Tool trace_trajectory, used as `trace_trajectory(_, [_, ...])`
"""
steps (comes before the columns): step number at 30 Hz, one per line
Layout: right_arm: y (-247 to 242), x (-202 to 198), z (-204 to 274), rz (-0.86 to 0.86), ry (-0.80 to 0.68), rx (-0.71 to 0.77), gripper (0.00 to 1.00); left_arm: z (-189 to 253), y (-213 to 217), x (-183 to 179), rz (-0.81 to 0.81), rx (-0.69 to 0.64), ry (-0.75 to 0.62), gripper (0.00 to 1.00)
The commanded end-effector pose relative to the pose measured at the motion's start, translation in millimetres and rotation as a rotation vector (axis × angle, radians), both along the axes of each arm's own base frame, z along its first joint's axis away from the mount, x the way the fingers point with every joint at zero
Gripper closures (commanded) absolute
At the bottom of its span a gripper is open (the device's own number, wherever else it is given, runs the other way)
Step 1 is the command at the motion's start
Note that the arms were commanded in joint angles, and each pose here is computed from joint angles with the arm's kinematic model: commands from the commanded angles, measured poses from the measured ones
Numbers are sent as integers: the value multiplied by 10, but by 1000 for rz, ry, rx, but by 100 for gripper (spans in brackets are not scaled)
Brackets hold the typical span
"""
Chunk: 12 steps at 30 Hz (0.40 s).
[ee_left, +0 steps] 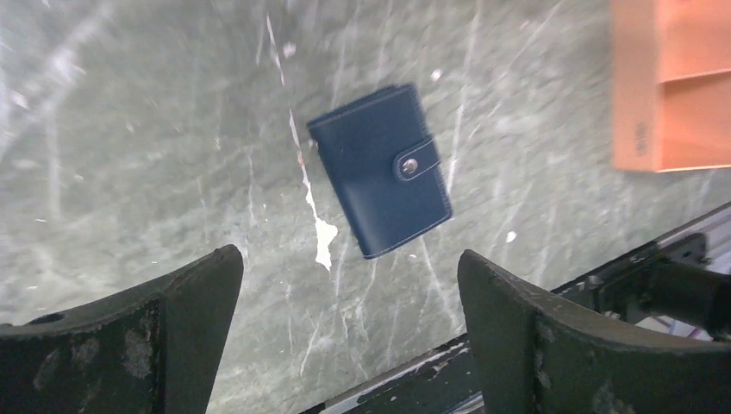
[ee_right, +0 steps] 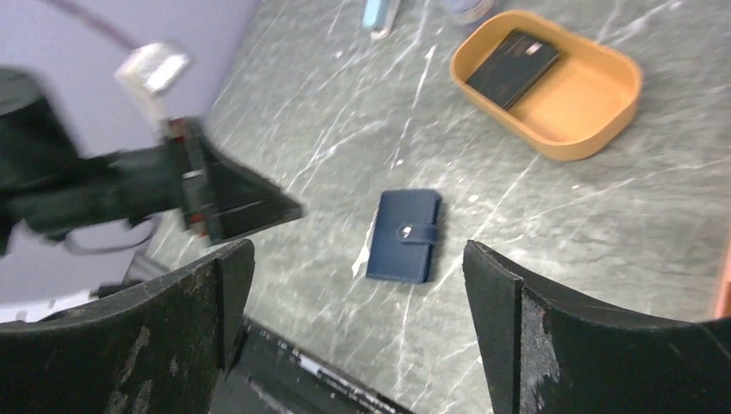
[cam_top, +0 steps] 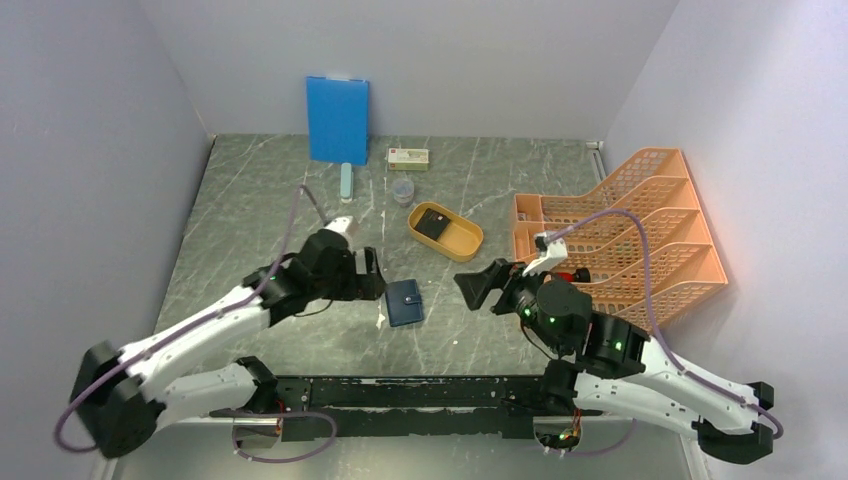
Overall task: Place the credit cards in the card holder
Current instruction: Place the card holder at the center of the board, then reset both arms
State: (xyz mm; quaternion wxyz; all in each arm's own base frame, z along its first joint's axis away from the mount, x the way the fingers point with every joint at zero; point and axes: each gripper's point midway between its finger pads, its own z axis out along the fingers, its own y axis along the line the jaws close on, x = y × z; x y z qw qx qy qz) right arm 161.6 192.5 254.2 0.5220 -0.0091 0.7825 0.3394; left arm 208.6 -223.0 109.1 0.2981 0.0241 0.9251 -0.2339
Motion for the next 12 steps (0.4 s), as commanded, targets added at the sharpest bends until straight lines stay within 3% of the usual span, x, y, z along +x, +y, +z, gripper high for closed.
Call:
trace_trajectory(1, [-350, 229, 181, -244, -13, -14, 4, 640, 381, 68, 51, 47, -212, 2])
trace_trajectory(6, [-497, 316, 324, -336, -43, -42, 3, 1159, 686, 17, 87, 37, -392, 2])
trace_trajectory(12, [-510, 344, 400, -349, -65, -38, 0, 1361, 915, -42, 133, 19, -512, 2])
